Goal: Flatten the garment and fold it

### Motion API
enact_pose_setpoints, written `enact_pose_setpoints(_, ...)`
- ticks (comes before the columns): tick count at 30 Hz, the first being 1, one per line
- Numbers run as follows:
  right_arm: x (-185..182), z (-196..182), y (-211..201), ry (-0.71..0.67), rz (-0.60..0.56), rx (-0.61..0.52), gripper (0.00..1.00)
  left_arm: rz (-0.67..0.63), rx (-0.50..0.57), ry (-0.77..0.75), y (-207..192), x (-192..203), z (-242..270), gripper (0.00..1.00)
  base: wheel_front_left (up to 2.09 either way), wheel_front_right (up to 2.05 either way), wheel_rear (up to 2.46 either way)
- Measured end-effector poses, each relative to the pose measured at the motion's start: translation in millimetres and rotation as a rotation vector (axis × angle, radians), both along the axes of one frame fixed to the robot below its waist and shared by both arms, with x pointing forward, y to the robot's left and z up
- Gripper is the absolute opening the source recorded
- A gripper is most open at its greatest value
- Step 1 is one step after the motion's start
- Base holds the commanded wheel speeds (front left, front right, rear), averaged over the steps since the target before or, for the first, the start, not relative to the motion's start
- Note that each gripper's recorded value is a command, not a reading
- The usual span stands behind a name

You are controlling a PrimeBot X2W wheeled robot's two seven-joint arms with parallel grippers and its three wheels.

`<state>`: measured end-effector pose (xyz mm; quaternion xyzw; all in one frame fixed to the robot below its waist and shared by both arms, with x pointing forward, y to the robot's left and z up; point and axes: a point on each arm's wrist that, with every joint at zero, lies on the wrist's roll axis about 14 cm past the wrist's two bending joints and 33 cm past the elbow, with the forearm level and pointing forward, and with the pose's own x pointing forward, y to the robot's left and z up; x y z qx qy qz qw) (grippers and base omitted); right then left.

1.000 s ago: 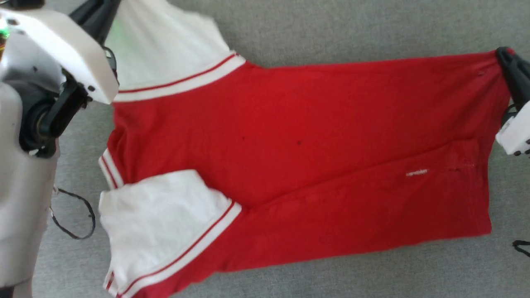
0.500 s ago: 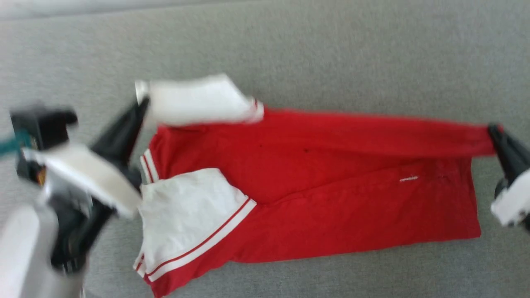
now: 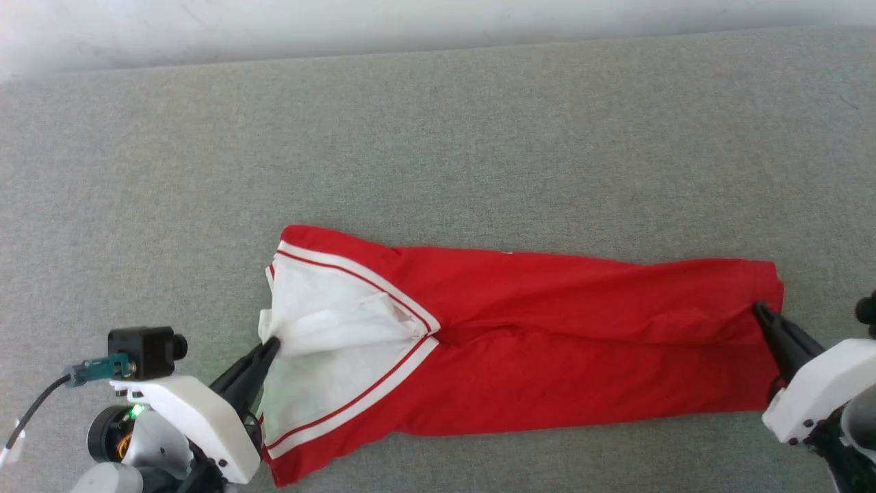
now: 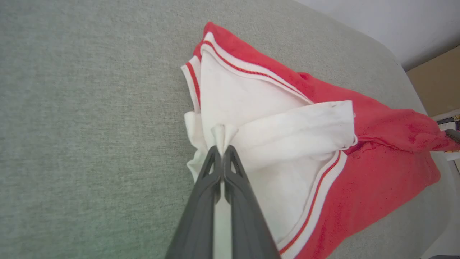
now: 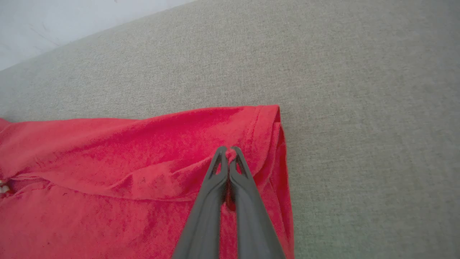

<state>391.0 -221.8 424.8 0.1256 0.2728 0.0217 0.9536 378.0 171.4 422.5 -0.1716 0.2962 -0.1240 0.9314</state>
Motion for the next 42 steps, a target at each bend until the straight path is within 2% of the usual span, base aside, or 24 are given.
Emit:
enact_pose_setpoints(1, -1, -2, 1, 0.006, 0.001, 0.002, 0.00, 0.004, 0.003, 0.010, 1, -1, -3, 0.00, 0.00, 0.00, 0.00)
enact_pose_setpoints(2, -2, -4, 2, 0.014, 0.006, 0.001, 0.18, 0.009, 0.007, 0.012, 2, -1, -5, 0.02, 0.00, 0.00, 0.00)
enact_pose_setpoints(3, -4, -6, 3, 0.021, 0.011, -0.001, 0.75, 0.019, 0.011, 0.004, 4, 0, -6, 0.85, 0.00, 0.00, 0.00)
enact_pose_setpoints(4, -5, -8, 4, 0.025, 0.015, -0.001, 1.00, 0.033, 0.012, -0.011, 5, 2, -4, 1.00, 0.00, 0.00, 0.00)
enact_pose_setpoints(7, -6, -8, 4, 0.032, 0.019, -0.003, 1.00, 0.082, -0.018, -0.100, 6, 15, 12, 1.00, 0.00, 0.00, 0.00)
enact_pose_setpoints(11, -5, 5, -3, 0.010, 0.010, -0.002, 1.00, 0.214, -0.070, -0.307, 23, 35, 54, 1.00, 0.00, 0.00, 0.00)
enact_pose_setpoints(14, -4, 18, -18, -0.019, -0.028, -0.013, 1.00, 0.297, -0.022, -0.478, 42, 42, 86, 1.00, 0.00, 0.00, 0.00)
enact_pose_setpoints(18, -16, 6, -29, 0.045, -0.057, -0.040, 1.00, 0.371, 0.105, -0.646, 60, 38, 109, 1.00, 0.00, 0.00, 0.00)
enact_pose_setpoints(23, -27, -22, -22, 0.143, -0.072, 0.005, 1.00, 0.340, 0.306, -0.683, 64, 28, 102, 1.00, 0.00, 0.00, 0.00)
enact_pose_setpoints(25, -28, -31, -19, 0.171, -0.075, 0.014, 1.00, 0.330, 0.337, -0.671, 62, 26, 95, 1.00, 0.00, 0.00, 0.00)
enact_pose_setpoints(30, -28, -52, -13, 0.226, -0.066, 0.018, 1.00, 0.346, 0.329, -0.624, 61, 22, 79, 1.00, 0.00, 0.00, 0.00)
enact_pose_setpoints(31, -26, -54, -12, 0.234, -0.061, 0.020, 0.43, 0.348, 0.330, -0.616, 62, 22, 77, 1.00, 0.00, 0.00, 0.00)
enact_pose_setpoints(32, -25, -56, -11, 0.243, -0.056, 0.021, 0.11, 0.352, 0.327, -0.609, 62, 22, 75, 1.00, 0.00, 0.00, 0.00)
enact_pose_setpoints(33, -23, -58, -10, 0.252, -0.051, 0.023, 0.00, 0.357, 0.321, -0.601, 62, 22, 73, 1.00, 0.00, 0.00, 0.00)
enact_pose_setpoints(38, -14, -55, -9, 0.252, -0.041, 0.029, 0.00, 0.360, 0.303, -0.586, 61, 24, 67, 1.00, 0.00, 0.00, 0.00)
enact_pose_setpoints(42, -9, -43, -24, 0.210, -0.061, -0.017, 0.00, 0.364, 0.288, -0.593, 58, 24, 69, 1.00, 0.00, 0.00, 0.00)
